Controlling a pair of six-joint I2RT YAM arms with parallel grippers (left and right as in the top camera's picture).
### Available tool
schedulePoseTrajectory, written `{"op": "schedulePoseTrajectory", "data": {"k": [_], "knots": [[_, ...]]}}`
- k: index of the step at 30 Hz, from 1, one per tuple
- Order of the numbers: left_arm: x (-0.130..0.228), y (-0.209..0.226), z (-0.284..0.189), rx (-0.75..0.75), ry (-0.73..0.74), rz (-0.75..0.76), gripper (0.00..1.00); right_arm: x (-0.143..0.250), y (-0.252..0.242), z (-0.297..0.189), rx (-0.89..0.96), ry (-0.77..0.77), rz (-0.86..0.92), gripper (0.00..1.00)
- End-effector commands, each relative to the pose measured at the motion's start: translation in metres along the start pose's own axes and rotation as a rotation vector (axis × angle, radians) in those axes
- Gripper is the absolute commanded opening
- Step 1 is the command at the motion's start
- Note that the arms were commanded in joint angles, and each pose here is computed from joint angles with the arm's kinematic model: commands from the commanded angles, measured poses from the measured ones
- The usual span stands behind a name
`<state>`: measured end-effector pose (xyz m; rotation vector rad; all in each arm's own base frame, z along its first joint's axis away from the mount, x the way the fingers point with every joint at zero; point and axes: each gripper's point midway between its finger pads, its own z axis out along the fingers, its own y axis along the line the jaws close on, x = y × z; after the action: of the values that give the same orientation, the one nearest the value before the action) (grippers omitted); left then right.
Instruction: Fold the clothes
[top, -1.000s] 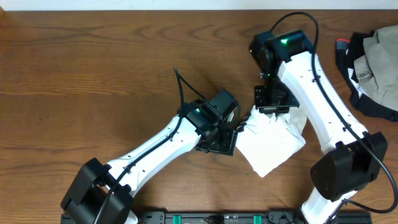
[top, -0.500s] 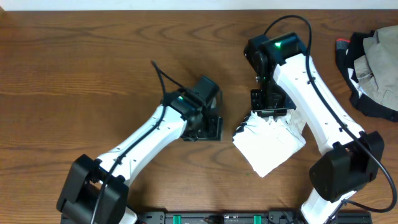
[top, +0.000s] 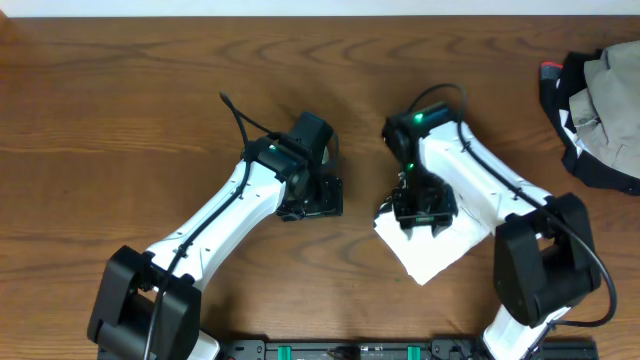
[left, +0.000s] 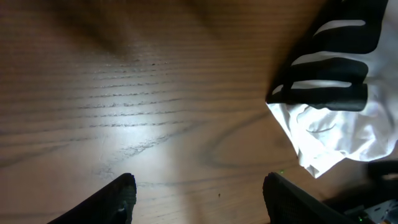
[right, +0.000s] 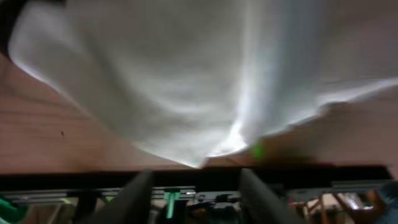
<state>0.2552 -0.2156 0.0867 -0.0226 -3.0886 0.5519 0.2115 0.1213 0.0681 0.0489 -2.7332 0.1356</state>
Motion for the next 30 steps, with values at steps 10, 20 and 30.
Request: {"op": "schedulePoseTrajectory", "data": {"k": [10,20,30], "knots": [[0.001,0.004,-0.002,-0.014,-0.003,0.018,0.68,-0.007,0.01,0.038,0.07,-0.079,-0.015,0.68],[0.001,0.004,-0.002,-0.015,-0.002,0.024,0.68,-0.026,-0.003,0.035,0.153,-0.174,0.023,0.39],[0.002,0.005,-0.002,-0.017,0.001,0.039,0.68,-0.023,-0.004,0.029,0.157,-0.167,0.028,0.01]]}}
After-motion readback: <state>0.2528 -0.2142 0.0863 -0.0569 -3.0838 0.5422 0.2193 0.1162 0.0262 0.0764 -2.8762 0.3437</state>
